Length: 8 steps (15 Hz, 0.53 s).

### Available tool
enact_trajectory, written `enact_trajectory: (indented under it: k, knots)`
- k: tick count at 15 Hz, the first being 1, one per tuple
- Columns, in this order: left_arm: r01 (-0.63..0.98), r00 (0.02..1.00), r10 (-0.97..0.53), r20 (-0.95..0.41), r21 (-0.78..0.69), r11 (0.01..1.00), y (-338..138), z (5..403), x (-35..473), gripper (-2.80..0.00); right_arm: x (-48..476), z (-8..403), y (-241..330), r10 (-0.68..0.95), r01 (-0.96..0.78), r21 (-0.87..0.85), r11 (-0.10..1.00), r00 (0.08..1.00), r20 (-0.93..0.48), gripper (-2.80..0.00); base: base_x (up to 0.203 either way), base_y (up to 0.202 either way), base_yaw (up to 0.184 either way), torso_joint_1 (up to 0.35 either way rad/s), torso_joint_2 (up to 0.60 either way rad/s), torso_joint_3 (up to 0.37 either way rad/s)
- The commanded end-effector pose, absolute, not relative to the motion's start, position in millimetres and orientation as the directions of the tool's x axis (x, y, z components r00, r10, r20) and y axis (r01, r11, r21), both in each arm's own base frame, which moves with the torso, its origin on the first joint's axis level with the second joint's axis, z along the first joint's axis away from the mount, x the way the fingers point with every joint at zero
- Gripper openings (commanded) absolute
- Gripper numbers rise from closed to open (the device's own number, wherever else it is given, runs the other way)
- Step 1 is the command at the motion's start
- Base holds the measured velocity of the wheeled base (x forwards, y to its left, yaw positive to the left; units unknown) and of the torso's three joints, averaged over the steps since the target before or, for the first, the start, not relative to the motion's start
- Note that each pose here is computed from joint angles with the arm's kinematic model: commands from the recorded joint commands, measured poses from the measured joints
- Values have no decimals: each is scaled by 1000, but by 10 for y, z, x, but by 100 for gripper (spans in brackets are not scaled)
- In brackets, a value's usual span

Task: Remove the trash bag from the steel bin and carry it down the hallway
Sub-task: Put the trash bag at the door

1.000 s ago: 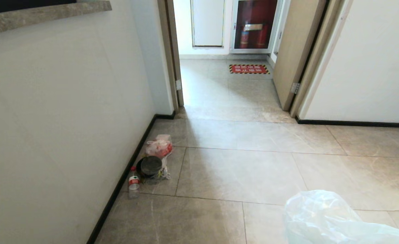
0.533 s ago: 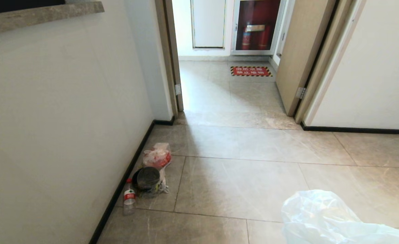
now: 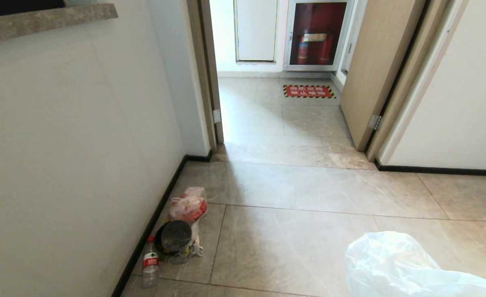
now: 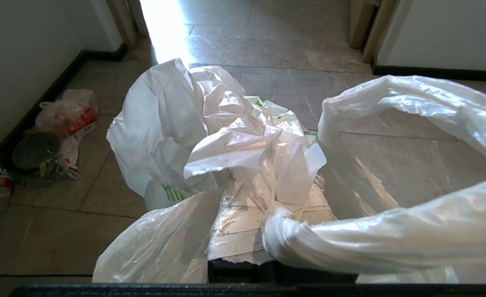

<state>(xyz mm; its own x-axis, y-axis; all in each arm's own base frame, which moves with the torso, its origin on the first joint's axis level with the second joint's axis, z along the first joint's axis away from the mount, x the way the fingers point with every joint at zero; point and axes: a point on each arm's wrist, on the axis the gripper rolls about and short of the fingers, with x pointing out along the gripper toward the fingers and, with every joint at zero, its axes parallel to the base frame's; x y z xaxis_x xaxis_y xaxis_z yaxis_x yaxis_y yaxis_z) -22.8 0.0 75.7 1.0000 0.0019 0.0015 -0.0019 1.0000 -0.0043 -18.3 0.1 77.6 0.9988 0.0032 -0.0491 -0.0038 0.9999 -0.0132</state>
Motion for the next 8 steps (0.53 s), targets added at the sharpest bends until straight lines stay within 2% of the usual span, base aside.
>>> enact_trajectory:
  k: [1, 7, 8]
  knots:
    - [-3, 1000, 3, 2, -6, 1000, 1, 752, -228, -280, -182, 772, 1, 3, -4, -15, 1000, 999, -51, -280, 127, 0, -4, -1, 6, 1]
    - [-2, 1000, 2, 2, -6, 1000, 0, 752, -228, -280, -182, 771, 1, 3, -4, -17, 1000, 999, -52, -280, 0, 0, 0, 0, 0, 0]
    - [-3, 1000, 3, 2, -6, 1000, 1, 752, -228, -280, -182, 772, 1, 3, -4, -17, 1000, 999, -51, -280, 7, -10, 97, 2, -4, 4]
